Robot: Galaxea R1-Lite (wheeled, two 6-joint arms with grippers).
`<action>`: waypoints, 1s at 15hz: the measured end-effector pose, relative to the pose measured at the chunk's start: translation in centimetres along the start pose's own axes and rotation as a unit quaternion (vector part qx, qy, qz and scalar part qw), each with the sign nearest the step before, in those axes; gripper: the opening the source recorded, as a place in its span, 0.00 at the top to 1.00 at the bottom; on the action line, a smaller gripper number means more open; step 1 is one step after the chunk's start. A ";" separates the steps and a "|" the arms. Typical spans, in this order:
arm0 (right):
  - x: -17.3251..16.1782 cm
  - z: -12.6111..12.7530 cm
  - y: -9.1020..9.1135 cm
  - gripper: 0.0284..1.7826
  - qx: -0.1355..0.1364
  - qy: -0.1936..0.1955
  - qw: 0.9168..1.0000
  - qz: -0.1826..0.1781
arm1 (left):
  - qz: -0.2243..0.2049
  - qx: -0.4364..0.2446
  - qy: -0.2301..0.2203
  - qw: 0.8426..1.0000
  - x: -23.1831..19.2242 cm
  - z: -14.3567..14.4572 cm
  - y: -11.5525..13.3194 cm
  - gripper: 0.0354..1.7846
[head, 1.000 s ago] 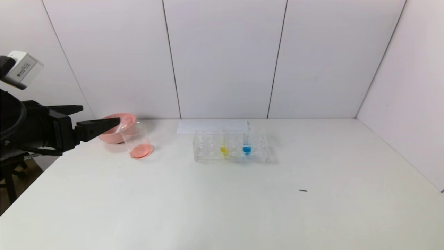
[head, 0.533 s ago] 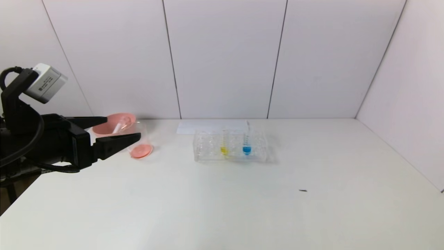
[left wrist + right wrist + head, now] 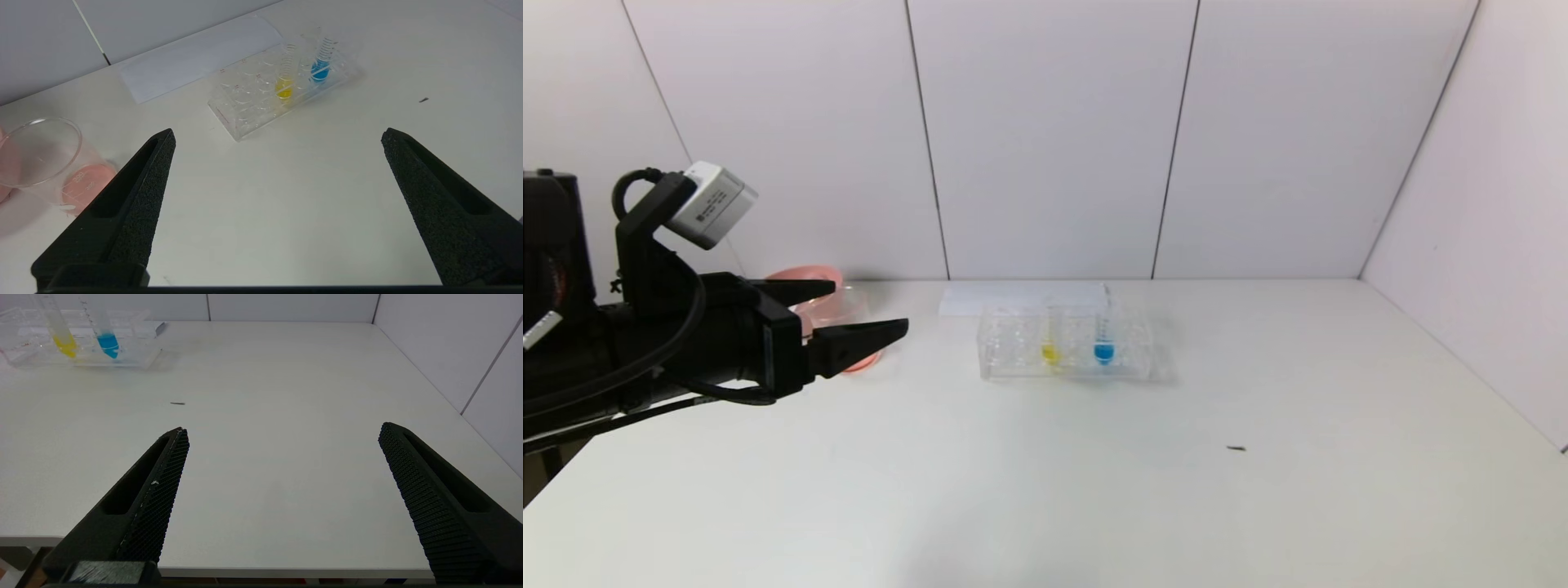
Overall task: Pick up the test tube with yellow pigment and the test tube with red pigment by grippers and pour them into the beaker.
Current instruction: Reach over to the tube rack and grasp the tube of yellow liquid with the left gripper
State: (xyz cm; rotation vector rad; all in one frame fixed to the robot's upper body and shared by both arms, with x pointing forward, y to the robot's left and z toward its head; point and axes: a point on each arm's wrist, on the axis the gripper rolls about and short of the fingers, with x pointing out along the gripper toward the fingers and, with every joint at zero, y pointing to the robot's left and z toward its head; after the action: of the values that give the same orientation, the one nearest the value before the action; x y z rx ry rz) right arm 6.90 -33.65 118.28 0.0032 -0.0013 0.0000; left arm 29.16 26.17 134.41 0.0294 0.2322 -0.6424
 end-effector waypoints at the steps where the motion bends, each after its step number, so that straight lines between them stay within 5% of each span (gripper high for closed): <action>1: 0.0 0.0 0.0 0.05 0.000 0.000 1.000 0.000 | -0.005 -0.001 0.002 1.000 0.7 -0.2 0.0 0.01; 7: 0.0 0.0 0.0 0.05 0.000 0.000 1.000 0.000 | -0.023 -0.037 -0.015 0.999 4.7 -1.1 -0.3 0.01; 15: 0.0 0.0 0.0 0.05 0.000 0.000 1.000 0.000 | 0.005 -0.050 -0.026 0.998 10.0 -3.3 -1.2 0.01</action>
State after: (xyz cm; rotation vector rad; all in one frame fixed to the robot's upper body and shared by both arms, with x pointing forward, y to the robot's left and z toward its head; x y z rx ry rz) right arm 6.90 -33.66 118.28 0.0032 -0.0013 -0.0004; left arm 35.52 19.65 128.99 -0.0826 0.2133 -0.6193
